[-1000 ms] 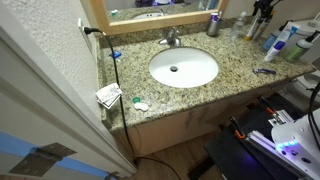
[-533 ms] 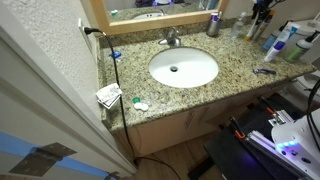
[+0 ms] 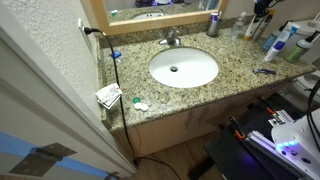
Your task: Move all the bottles away from the sink
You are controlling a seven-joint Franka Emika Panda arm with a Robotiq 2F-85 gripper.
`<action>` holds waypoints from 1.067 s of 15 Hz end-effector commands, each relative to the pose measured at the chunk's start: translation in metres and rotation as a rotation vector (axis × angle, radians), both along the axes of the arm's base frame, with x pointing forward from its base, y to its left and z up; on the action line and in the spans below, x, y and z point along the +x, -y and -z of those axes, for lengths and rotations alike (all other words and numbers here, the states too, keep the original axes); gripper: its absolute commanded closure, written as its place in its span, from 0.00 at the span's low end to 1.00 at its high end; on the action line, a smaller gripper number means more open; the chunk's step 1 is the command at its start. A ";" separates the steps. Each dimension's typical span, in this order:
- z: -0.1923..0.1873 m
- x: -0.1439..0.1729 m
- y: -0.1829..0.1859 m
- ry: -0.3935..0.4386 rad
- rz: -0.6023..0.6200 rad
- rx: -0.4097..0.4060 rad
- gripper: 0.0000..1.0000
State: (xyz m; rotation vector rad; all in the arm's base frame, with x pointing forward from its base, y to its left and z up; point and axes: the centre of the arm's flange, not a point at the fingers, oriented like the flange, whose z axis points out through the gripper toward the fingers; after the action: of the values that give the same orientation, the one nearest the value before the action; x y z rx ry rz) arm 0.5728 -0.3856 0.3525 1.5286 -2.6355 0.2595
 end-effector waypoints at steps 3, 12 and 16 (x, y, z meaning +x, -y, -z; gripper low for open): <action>-0.072 -0.036 0.004 0.118 -0.047 -0.008 0.99; -0.224 -0.167 -0.029 0.123 -0.475 0.052 0.99; -0.224 -0.237 -0.067 0.046 -0.677 0.125 0.99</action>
State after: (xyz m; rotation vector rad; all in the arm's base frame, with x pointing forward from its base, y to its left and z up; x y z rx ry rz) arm 0.3949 -0.3514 0.5884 2.2917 -2.2586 0.2552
